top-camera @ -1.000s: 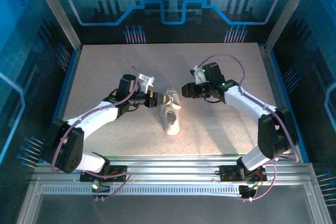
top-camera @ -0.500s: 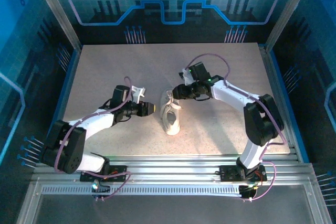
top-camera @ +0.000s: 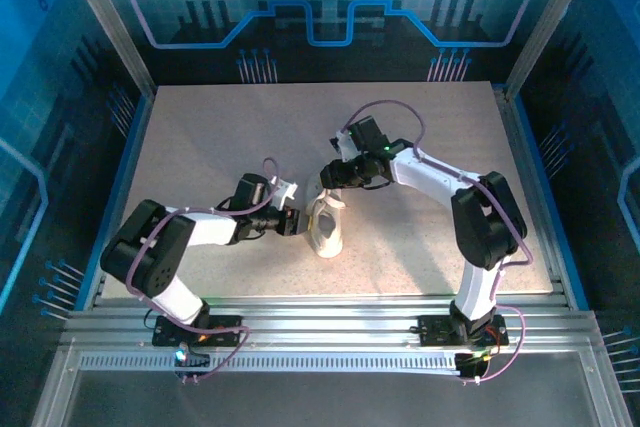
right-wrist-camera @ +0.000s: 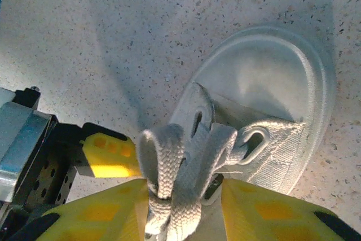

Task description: Tie the shoes

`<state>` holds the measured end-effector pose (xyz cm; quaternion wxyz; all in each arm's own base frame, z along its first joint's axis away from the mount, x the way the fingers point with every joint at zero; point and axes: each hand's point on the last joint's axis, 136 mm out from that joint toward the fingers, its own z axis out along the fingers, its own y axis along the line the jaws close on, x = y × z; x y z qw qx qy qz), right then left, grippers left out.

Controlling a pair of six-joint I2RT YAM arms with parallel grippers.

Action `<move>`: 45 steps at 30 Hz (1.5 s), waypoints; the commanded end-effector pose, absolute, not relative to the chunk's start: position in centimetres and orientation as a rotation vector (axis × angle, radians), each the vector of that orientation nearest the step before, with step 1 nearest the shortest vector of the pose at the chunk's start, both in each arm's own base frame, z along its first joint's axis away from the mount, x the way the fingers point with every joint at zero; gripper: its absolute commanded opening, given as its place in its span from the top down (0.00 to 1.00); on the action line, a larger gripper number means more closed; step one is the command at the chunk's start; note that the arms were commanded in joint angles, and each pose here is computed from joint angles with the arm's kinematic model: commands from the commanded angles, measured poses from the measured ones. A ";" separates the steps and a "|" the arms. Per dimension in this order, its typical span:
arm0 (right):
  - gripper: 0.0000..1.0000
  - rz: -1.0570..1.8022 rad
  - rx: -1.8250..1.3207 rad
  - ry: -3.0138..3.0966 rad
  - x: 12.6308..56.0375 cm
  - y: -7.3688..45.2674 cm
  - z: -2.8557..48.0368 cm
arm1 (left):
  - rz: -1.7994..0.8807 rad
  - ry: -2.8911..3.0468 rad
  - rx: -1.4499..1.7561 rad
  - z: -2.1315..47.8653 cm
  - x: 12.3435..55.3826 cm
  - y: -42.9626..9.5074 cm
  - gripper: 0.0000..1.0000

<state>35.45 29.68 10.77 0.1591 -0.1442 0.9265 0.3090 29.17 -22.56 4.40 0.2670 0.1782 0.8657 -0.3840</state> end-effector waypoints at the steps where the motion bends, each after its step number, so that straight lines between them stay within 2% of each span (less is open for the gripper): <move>1: 0.65 0.883 -0.433 2.670 35.1 30.3 10.8 | -1.067 2.275 0.548 5.6 29.4 -23.6 0.63; 5: 0.68 0.910 -0.453 2.657 35.4 30.8 11.1 | -1.078 2.266 0.566 7.0 28.6 -23.8 0.89; 6: 0.69 0.916 -0.456 2.653 35.5 31.0 11.2 | -1.078 2.269 0.565 7.4 28.4 -23.8 0.92; 8: 0.71 0.932 -0.468 2.644 35.8 31.3 11.4 | -1.075 2.285 0.557 8.3 28.0 -23.8 0.95; 13: 0.76 0.960 -0.498 2.642 35.9 31.9 11.3 | -1.087 2.291 0.509 10.9 27.3 -23.9 0.95; 25: 0.76 1.031 -0.613 2.640 35.7 32.7 11.3 | -1.157 2.322 0.393 12.2 28.0 -30.9 0.88; 28: 0.74 1.042 -0.627 2.632 35.7 32.3 11.6 | -1.140 2.312 0.438 12.4 28.2 -32.7 0.70; 30: 0.67 1.039 -0.627 2.624 36.0 31.8 12.0 | -1.125 2.307 0.469 12.9 28.2 -33.0 0.61; 32: 0.61 1.038 -0.621 2.602 36.3 31.1 12.8 | -1.091 2.286 0.504 13.9 28.3 -32.7 0.52; 34: 0.56 1.041 -0.602 2.575 36.6 30.4 13.8 | -1.049 2.278 0.535 14.8 28.3 -31.9 0.48; 40: 0.49 1.018 -0.537 2.519 37.5 28.8 16.5 | -1.032 2.237 0.506 18.0 29.0 -27.8 0.44; 45: 0.46 0.985 -0.482 2.580 37.6 28.9 15.0 | -0.998 2.208 0.383 18.9 30.5 -23.0 0.44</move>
